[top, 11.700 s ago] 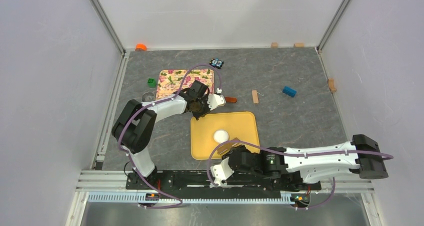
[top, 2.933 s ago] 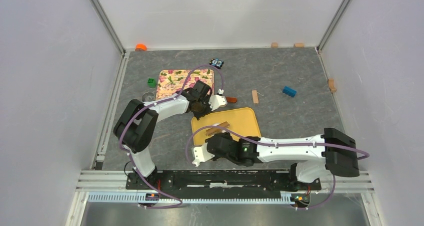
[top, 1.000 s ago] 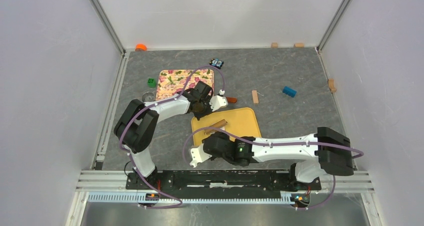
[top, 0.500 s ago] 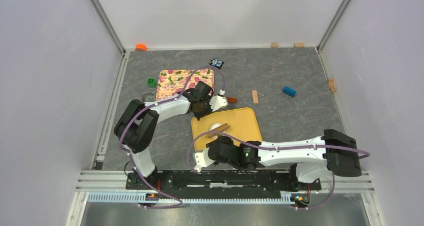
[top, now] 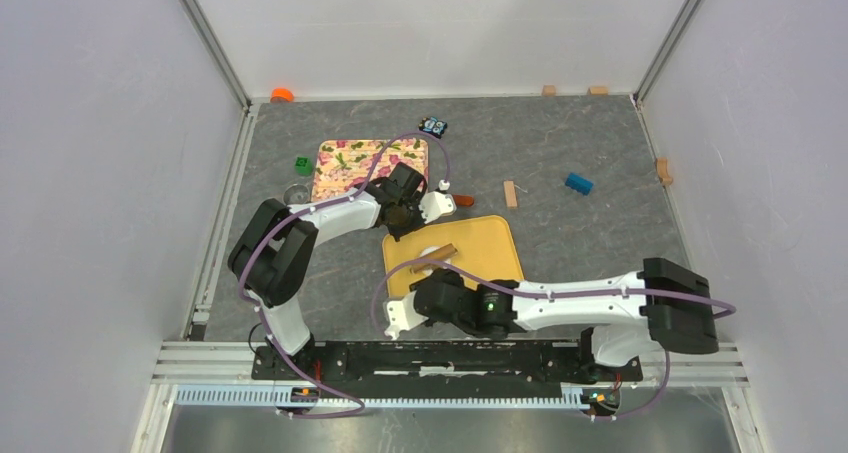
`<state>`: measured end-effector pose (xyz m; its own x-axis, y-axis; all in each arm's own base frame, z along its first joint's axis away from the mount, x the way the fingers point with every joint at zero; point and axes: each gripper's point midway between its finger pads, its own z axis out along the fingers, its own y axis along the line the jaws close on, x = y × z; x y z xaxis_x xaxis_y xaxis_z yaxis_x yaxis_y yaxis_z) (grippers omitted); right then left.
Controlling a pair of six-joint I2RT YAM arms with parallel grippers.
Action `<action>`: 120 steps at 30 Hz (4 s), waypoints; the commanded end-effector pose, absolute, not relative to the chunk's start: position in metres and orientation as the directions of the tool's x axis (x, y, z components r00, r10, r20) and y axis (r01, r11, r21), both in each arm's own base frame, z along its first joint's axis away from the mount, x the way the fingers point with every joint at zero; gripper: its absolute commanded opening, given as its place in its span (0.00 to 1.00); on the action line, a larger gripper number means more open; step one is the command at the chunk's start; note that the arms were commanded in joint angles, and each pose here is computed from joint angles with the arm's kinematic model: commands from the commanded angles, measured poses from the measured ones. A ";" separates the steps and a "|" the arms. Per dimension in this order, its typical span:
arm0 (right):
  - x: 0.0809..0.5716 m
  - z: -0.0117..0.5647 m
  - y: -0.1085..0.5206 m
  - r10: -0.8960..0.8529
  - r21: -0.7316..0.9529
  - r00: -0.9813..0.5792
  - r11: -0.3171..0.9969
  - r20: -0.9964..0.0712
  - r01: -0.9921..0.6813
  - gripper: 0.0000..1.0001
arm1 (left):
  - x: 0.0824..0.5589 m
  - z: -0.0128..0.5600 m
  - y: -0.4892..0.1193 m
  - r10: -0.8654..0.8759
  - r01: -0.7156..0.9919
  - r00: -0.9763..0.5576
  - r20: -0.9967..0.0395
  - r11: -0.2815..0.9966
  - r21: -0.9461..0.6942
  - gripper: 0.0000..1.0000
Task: Roll out the dumpling wrappers from the dough
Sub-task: Flatten out the dough on the work surface.
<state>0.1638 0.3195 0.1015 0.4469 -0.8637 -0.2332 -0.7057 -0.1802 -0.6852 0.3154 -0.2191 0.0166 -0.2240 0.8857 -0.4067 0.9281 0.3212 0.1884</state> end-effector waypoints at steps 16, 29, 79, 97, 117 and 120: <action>0.132 0.027 0.269 -0.906 -0.423 0.411 -0.335 -0.100 -0.842 0.00 | 0.286 -0.039 -0.193 0.936 0.954 -0.244 -0.253 0.279 0.112 0.02; 0.123 0.017 0.262 -0.897 -0.403 0.433 -0.363 -0.094 -0.840 0.00 | 0.287 -0.039 -0.193 0.936 0.953 -0.245 -0.252 0.280 0.113 0.02; 0.119 0.002 0.246 -0.926 -0.313 0.367 -0.323 -0.091 -0.893 0.00 | 0.285 -0.039 -0.193 0.937 0.955 -0.242 -0.253 0.277 0.110 0.02; 0.133 0.011 0.241 -0.922 -0.334 0.381 -0.339 -0.067 -0.879 0.00 | 0.285 -0.040 -0.192 0.937 0.955 -0.241 -0.251 0.275 0.110 0.02; 0.103 0.019 0.228 -0.928 -0.268 0.365 -0.335 -0.071 -0.903 0.00 | 0.286 -0.040 -0.193 0.937 0.954 -0.242 -0.252 0.276 0.112 0.02; 0.121 0.012 0.239 -0.922 -0.304 0.383 -0.350 -0.055 -0.886 0.00 | 0.286 -0.040 -0.192 0.938 0.954 -0.245 -0.245 0.278 0.110 0.02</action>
<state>0.1590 0.3074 0.0951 0.4206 -0.8711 -0.2536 -0.7593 -0.1850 -0.6239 0.3154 -0.2190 0.0159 -0.2220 0.8893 -0.3999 0.9274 0.3192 0.1949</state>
